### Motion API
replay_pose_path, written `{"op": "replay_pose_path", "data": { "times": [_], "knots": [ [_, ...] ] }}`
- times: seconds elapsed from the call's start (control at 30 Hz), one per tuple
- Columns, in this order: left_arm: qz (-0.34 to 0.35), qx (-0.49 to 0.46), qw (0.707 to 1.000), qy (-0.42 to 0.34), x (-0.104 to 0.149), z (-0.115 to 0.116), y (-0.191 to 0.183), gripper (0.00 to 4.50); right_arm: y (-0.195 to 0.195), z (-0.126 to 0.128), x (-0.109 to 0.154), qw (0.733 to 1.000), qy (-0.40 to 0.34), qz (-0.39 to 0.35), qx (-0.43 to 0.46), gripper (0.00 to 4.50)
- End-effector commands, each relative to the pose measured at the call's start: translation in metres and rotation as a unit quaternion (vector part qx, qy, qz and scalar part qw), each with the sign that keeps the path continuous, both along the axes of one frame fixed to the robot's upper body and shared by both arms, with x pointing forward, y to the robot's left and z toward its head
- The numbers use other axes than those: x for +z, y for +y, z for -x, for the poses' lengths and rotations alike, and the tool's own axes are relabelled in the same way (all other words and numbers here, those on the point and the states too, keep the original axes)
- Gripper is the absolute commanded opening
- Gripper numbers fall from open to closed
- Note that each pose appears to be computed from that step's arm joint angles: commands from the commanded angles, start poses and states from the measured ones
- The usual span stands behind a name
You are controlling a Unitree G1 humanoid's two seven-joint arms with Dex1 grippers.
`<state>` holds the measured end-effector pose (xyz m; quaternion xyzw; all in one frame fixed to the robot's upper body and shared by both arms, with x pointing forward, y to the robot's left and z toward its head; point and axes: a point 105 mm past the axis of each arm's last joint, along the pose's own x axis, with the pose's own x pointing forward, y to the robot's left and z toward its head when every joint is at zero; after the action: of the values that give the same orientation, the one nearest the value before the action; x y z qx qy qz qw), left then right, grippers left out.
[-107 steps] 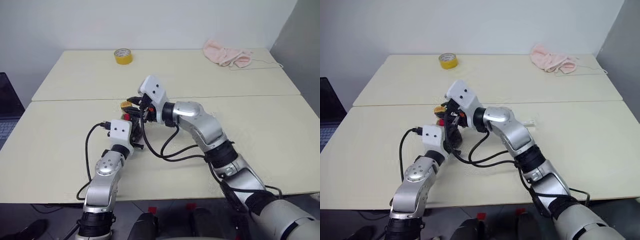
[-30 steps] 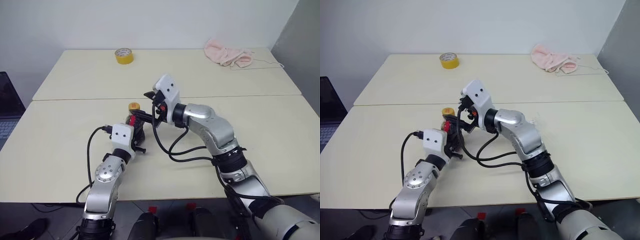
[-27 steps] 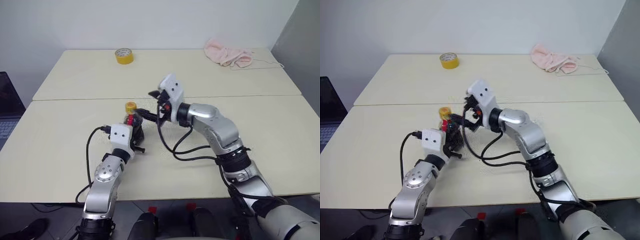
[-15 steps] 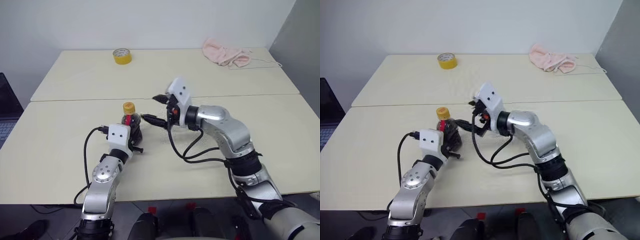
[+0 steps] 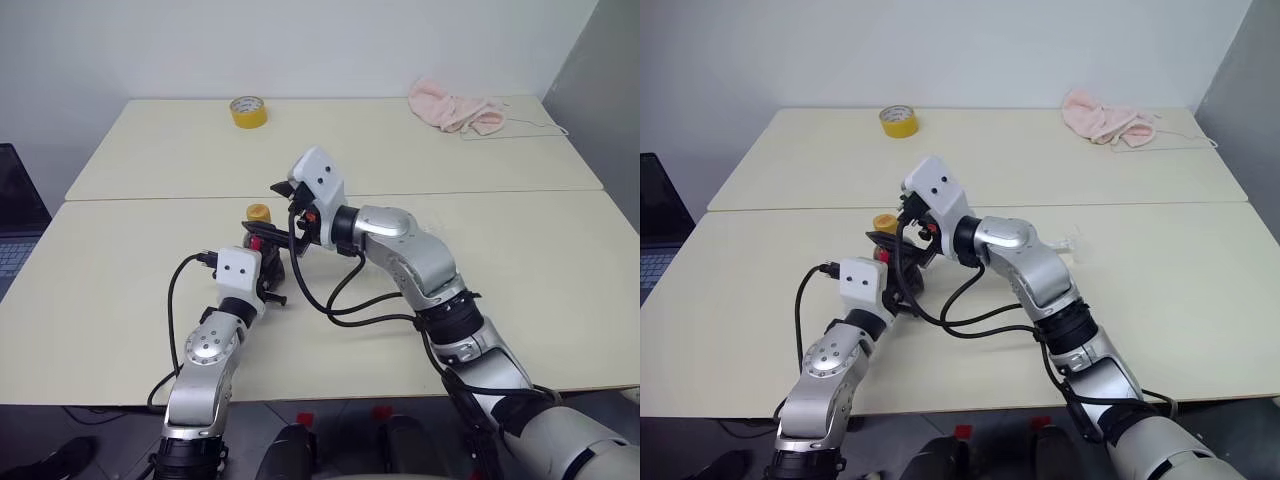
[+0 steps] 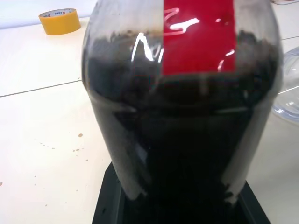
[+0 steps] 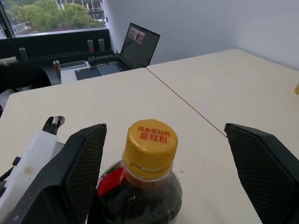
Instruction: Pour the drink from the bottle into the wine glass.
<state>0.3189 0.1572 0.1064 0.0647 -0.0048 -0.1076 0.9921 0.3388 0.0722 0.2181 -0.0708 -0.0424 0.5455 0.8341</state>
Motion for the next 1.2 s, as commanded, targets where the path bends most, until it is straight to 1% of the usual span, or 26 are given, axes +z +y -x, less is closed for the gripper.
{"op": "replay_pose_path", "data": {
  "times": [0.03,0.33,0.57,0.87,1.03,1.1,1.2],
  "knots": [
    [-0.004,-0.009,0.999,-0.036,0.017,-0.001,-0.003,0.76,0.001,-0.002,0.015,0.999,-0.030,-0.012,-0.009,4.33],
    [-0.002,-0.009,0.999,-0.036,0.017,0.000,-0.004,0.76,-0.011,-0.013,0.014,0.999,-0.017,-0.022,-0.044,4.33],
    [-0.001,-0.008,0.999,-0.036,0.017,0.000,-0.003,0.76,-0.024,-0.013,0.014,0.998,-0.001,-0.034,-0.052,4.33],
    [-0.002,-0.008,0.999,-0.036,0.017,0.000,-0.003,0.76,-0.051,-0.013,0.005,0.997,0.010,-0.020,-0.076,4.33],
    [-0.002,-0.008,0.999,-0.035,0.017,0.001,-0.003,0.76,-0.067,-0.022,0.006,0.993,0.010,-0.025,-0.113,4.33],
    [-0.002,-0.008,0.999,-0.035,0.016,0.001,-0.003,0.76,-0.069,-0.021,0.005,0.994,0.009,-0.018,-0.110,4.33],
    [-0.002,-0.008,0.999,-0.034,0.016,0.001,-0.003,0.76,-0.062,-0.007,0.005,0.998,0.018,-0.013,-0.064,4.33]
  ]
}}
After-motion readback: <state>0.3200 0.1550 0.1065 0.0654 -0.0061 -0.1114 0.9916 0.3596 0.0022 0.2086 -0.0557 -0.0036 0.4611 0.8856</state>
